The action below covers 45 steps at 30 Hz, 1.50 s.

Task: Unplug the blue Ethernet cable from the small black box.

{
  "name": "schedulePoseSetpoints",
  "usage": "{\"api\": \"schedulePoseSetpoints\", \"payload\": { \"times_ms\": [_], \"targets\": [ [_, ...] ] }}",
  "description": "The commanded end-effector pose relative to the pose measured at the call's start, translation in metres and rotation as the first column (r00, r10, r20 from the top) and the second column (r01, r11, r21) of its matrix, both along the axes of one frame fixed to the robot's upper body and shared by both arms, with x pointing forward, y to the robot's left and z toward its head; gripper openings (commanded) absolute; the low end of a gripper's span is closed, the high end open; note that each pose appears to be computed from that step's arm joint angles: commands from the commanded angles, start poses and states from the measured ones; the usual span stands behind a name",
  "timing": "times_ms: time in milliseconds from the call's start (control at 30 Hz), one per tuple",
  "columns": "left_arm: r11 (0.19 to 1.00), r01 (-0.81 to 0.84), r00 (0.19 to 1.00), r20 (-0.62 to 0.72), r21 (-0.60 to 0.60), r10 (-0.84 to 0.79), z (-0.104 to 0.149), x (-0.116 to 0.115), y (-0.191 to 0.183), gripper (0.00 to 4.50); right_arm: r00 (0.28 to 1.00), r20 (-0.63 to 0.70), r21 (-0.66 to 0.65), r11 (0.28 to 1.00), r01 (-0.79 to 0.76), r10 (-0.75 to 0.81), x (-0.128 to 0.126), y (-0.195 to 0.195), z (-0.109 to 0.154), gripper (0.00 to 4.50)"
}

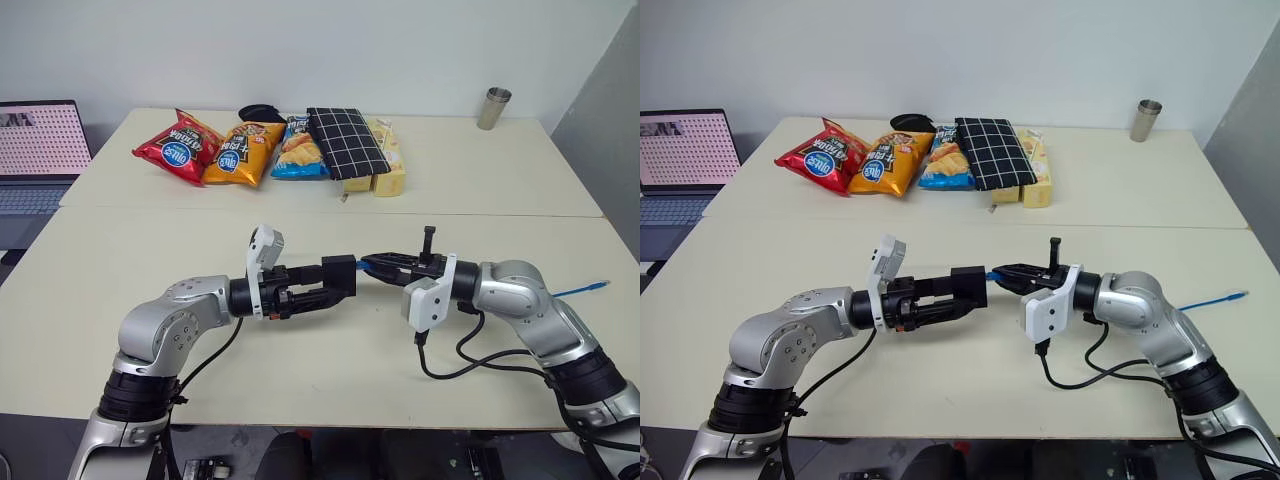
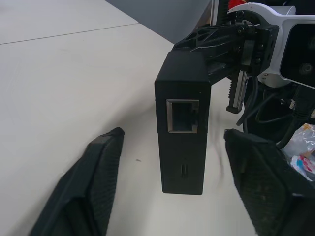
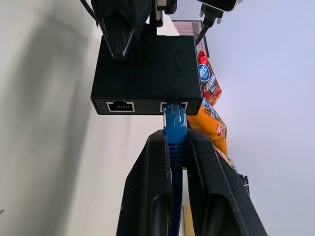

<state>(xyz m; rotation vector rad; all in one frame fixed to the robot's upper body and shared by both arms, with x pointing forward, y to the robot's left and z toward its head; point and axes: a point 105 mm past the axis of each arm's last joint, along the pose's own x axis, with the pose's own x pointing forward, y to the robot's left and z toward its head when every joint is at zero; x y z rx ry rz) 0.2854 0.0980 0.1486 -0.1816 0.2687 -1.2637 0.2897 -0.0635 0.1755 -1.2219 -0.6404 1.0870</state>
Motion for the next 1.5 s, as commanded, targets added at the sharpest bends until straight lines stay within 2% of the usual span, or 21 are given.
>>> {"api": "schedulePoseSetpoints", "payload": {
  "times_ms": [33, 267, 433, 500, 667, 733, 833, 900, 1000, 1200, 1500],
  "targets": [
    [1.000, 0.009, 0.999, 0.040, -0.025, -0.008, 0.011, 0.000, -0.002, 2.26, 0.998, 0.049, 0.034, 0.999, -0.041, 0.039, -0.005, 0.005, 0.015, 0.13],
    [1.000, -0.011, 0.999, 0.047, -0.017, 0.012, 0.009, 0.002, -0.001, 0.78, 0.997, 0.046, 0.046, 0.997, -0.065, 0.063, -0.009, 0.009, 0.016, 0.13],
    [1.000, -0.018, 0.999, 0.048, -0.011, 0.019, 0.008, 0.003, 0.001, 0.78, 0.994, 0.057, 0.012, 0.995, -0.096, 0.095, -0.015, 0.011, 0.013, 0.13],
    [1.000, -0.018, 0.999, 0.050, -0.008, 0.018, 0.008, 0.003, 0.002, 0.78, 0.995, 0.037, 0.011, 0.995, -0.098, 0.097, -0.016, 0.010, 0.014, 0.84],
    [1.000, 0.007, 0.998, 0.070, 0.012, -0.008, 0.007, 0.001, 0.003, 0.78, 0.986, -0.145, -0.033, 0.996, -0.083, 0.077, -0.023, -0.001, 0.006, 1.96],
    [0.999, 0.021, 0.996, 0.085, 0.030, -0.024, 0.006, 0.000, 0.004, 0.78, 0.966, -0.250, -0.006, 0.998, -0.064, 0.061, -0.028, -0.005, 0.008, 2.00],
    [0.996, 0.046, 0.992, 0.114, 0.078, -0.055, 0.001, -0.002, 0.006, 0.78, 0.880, -0.470, 0.099, 0.995, -0.014, 0.059, -0.036, -0.007, 0.018, 2.00],
    [0.992, 0.059, 0.988, 0.135, 0.109, -0.073, -0.002, -0.002, 0.008, 0.78, 0.780, -0.622, 0.129, 0.992, 0.013, 0.071, -0.043, -0.008, 0.020, 2.00],
    [0.988, 0.085, 0.981, 0.164, 0.132, -0.106, -0.002, -0.002, 0.008, 0.78, 0.644, -0.759, 0.187, 0.979, 0.079, 0.093, -0.043, -0.007, 0.024, 2.00],
    [0.967, 0.178, 0.951, 0.219, 0.183, -0.216, -0.002, -0.012, 0.005, 0.78, 0.467, -0.876, 0.237, 0.950, 0.205, 0.118, -0.034, -0.005, 0.018, 2.00],
    [0.955, 0.229, 0.932, 0.241, 0.191, -0.272, 0.000, -0.018, 0.005, 0.78, 0.351, -0.927, 0.216, 0.951, 0.221, 0.129, -0.029, 0.002, 0.002, 2.00]
  ]
}}
